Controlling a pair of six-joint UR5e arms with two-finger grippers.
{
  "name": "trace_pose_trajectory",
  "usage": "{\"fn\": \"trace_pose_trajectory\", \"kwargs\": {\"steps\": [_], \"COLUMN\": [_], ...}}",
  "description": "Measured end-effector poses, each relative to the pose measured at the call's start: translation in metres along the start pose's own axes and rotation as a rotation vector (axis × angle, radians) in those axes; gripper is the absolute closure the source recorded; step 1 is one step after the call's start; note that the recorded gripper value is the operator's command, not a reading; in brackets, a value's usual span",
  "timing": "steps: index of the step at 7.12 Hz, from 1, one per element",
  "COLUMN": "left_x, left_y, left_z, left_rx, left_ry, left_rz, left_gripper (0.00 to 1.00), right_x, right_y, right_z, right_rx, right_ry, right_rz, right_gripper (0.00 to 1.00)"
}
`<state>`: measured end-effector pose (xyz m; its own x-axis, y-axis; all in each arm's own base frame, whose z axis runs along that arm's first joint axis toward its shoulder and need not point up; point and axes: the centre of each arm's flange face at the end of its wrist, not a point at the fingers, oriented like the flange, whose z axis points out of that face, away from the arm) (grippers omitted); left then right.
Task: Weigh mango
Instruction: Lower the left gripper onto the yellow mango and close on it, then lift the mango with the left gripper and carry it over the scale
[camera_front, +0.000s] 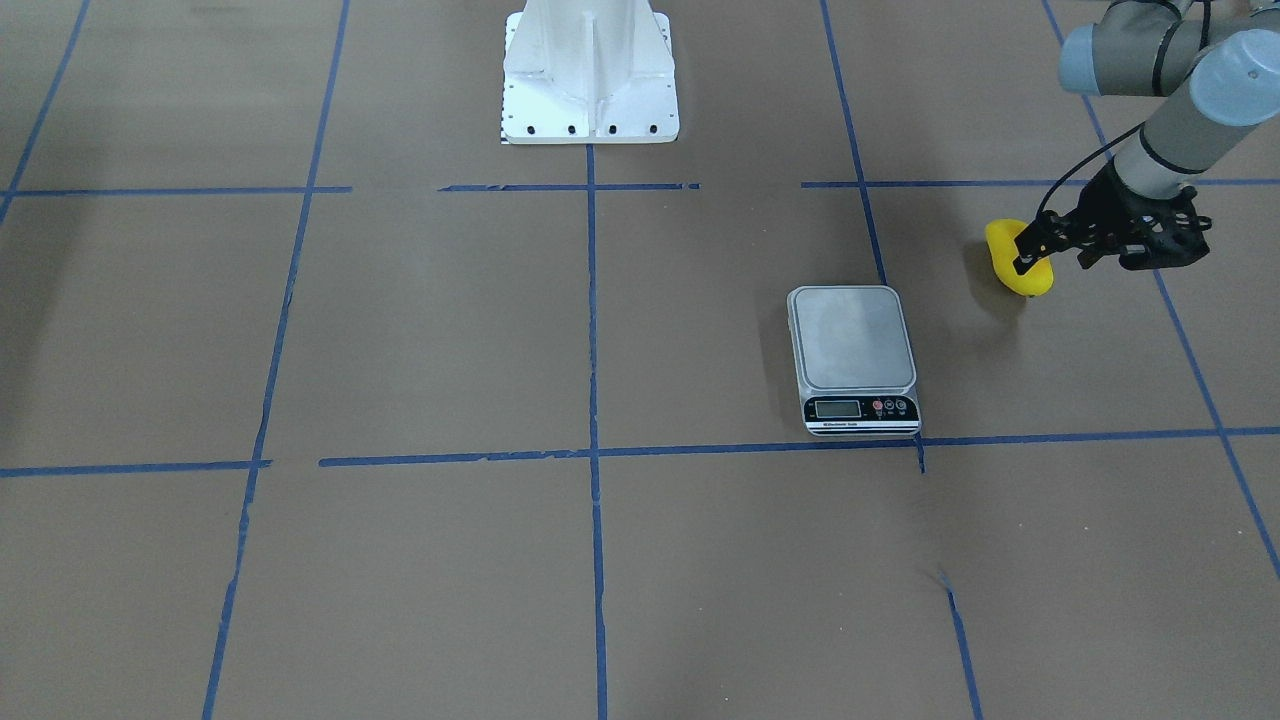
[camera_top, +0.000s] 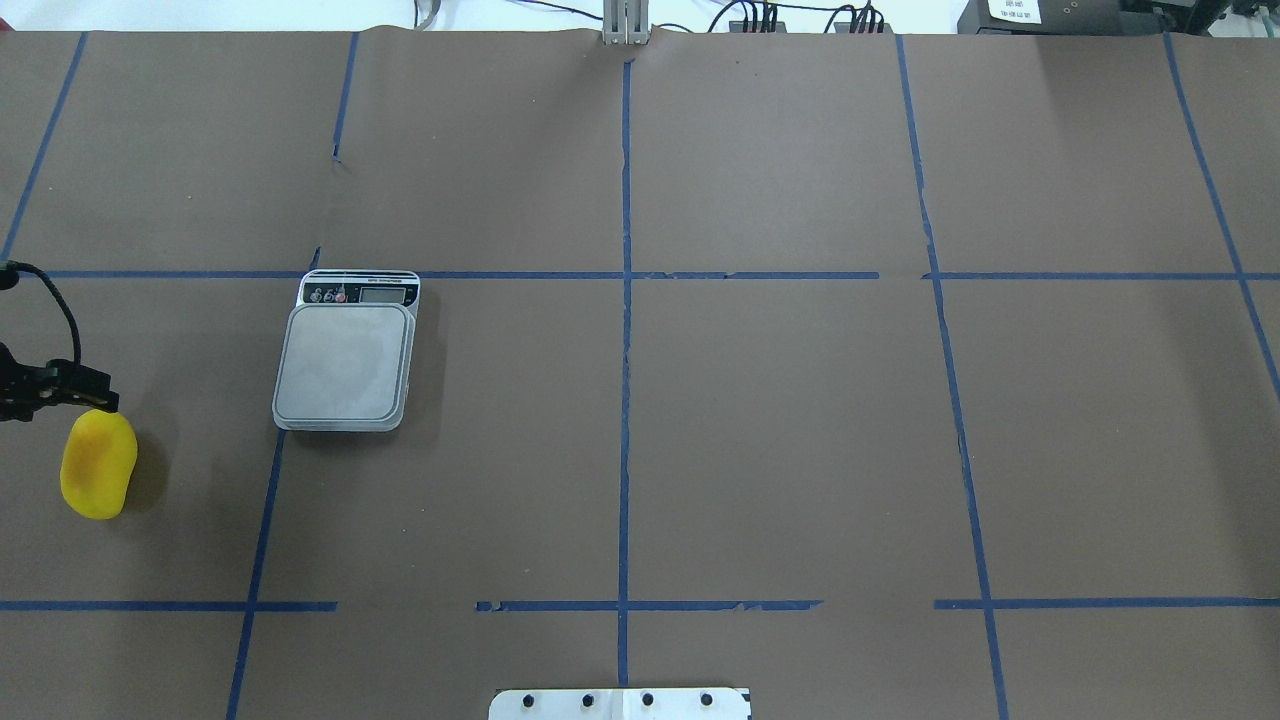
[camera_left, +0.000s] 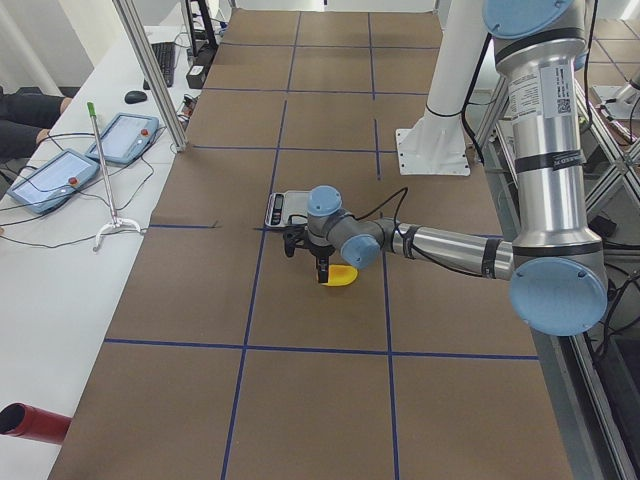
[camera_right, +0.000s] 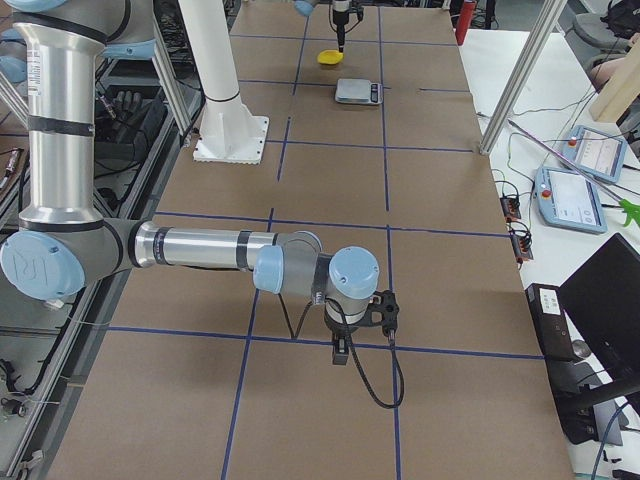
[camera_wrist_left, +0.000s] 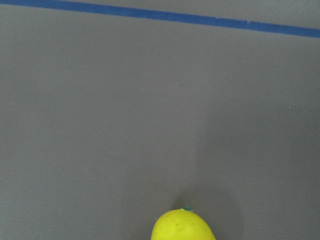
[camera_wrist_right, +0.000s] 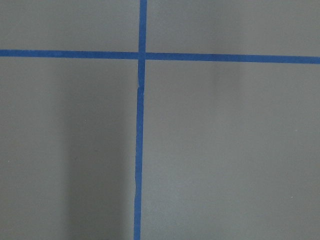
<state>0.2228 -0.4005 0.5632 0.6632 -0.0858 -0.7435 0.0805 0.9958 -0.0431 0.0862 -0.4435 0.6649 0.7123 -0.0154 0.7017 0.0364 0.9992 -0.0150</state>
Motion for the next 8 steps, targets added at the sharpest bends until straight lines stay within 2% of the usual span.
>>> {"fn": "trace_pose_trajectory", "kwargs": {"steps": [2, 3, 4, 6, 8], "left_x": [0.006, 0.004, 0.004, 0.009, 0.029], "left_y": [0.009, 0.013, 0.014, 0.017, 0.016], "left_z": [0.034, 0.044, 0.048, 0.044, 0.021], "left_rx": [-0.028, -0.030, -0.030, -0.032, -0.005], "left_ry": [-0.039, -0.062, -0.069, -0.060, -0.020], "left_rz": [0.011, 0.016, 0.018, 0.022, 0.028], "left_gripper": [0.01, 0.22, 0.99, 1.00, 1.00], "right_x": [0.000, 0.000, 0.000, 0.000, 0.000], "right_y": [0.000, 0.000, 0.000, 0.000, 0.000], "right_z": [0.000, 0.000, 0.000, 0.000, 0.000], "right_rx": [0.000, 0.000, 0.000, 0.000, 0.000], "right_ry": [0.000, 0.000, 0.000, 0.000, 0.000], "right_rz": [0.000, 0.000, 0.000, 0.000, 0.000], "right_gripper": [0.00, 0.00, 0.00, 0.00, 0.00]}}
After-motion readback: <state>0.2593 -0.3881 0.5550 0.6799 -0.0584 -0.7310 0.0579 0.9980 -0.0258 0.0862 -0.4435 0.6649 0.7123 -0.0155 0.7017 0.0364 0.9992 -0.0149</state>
